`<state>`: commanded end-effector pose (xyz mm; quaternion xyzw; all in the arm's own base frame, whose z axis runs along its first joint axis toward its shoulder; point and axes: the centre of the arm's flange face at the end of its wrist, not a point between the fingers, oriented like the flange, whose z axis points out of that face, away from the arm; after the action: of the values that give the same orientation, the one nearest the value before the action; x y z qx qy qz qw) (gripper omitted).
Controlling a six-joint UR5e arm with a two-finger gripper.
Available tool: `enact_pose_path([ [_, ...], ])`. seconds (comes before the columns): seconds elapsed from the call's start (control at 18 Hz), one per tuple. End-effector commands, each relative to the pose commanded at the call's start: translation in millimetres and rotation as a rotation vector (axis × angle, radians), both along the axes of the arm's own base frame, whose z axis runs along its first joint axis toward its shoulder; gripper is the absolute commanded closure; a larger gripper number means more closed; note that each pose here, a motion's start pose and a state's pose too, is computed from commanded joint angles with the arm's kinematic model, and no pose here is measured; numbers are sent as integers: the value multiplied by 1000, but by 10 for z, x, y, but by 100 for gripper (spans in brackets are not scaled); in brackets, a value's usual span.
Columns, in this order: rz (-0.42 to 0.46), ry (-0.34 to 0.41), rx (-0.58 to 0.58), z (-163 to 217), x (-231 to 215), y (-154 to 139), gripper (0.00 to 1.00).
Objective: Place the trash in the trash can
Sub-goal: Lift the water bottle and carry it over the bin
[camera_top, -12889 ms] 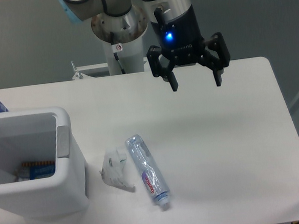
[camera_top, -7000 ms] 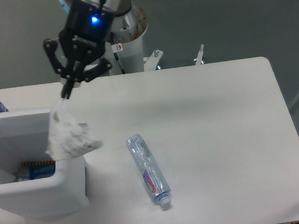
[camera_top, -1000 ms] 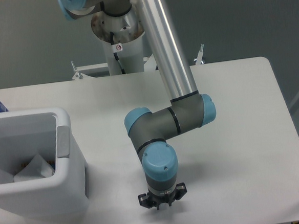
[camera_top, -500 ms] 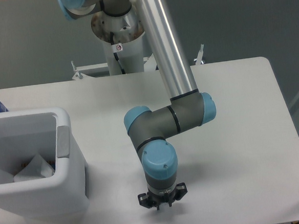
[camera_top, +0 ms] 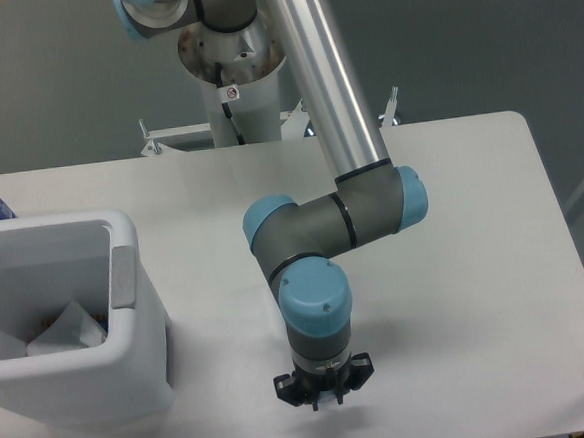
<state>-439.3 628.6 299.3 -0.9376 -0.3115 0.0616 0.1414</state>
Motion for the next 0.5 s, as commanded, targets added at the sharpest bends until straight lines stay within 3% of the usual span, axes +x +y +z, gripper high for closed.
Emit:
enact_pose_path([
  [0.33,37,130,144,1059,-214,-88,87],
  [0.5,99,126,292,1703,-311,-224,87],
])
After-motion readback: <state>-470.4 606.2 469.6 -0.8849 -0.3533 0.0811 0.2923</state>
